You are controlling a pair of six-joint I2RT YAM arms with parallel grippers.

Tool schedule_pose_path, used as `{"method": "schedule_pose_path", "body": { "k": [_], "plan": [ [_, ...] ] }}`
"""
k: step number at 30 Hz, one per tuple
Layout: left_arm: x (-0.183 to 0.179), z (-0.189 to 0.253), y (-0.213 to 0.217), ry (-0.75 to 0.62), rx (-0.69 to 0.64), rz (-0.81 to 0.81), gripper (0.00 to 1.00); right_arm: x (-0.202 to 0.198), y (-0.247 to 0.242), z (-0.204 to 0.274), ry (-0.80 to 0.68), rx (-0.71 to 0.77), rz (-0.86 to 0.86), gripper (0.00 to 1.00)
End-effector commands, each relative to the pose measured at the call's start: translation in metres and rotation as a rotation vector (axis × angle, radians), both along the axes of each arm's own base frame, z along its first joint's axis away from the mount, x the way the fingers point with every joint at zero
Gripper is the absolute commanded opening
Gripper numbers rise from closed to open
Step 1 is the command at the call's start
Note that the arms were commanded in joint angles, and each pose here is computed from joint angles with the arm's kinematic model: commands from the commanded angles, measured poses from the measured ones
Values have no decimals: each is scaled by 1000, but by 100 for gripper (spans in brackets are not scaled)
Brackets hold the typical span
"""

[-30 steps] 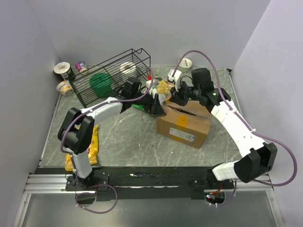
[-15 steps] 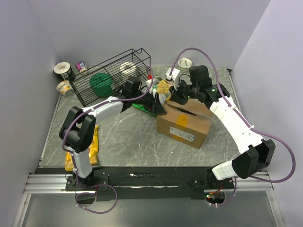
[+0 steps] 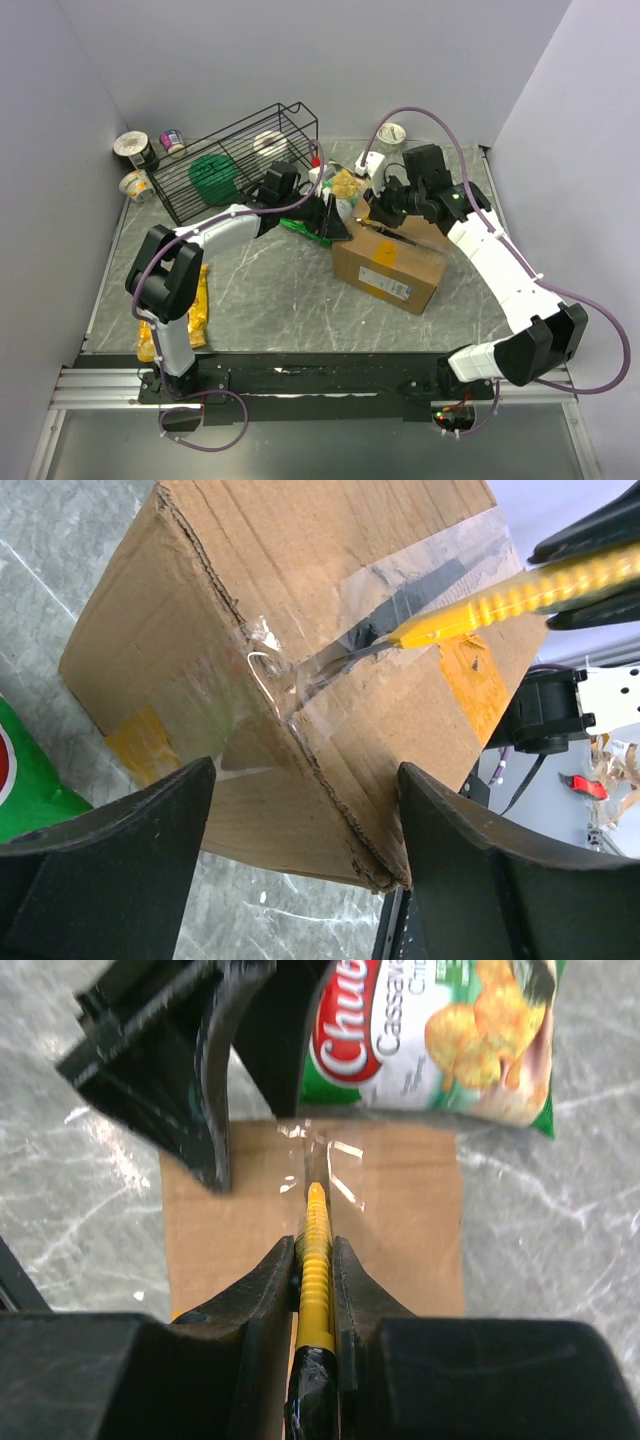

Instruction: Unpack the express box

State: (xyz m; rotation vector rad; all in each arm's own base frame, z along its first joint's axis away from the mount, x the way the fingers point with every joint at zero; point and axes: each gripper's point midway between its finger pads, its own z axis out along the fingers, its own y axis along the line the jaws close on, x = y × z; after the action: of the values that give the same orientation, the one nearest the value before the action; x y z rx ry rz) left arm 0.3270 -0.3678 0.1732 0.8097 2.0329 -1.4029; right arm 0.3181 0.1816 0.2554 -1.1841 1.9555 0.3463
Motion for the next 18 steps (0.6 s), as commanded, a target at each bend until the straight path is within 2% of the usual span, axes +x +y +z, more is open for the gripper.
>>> {"method": "schedule_pose_path", "body": {
  "k": [1,18],
  "plan": [
    [20,-23,7,-1,66,85,76,-16,-20,-6,26,-58,-52,0],
    [24,-35,8,23,87,111,72,-42,-55,0,28,-113,-99,0]
  ]
}}
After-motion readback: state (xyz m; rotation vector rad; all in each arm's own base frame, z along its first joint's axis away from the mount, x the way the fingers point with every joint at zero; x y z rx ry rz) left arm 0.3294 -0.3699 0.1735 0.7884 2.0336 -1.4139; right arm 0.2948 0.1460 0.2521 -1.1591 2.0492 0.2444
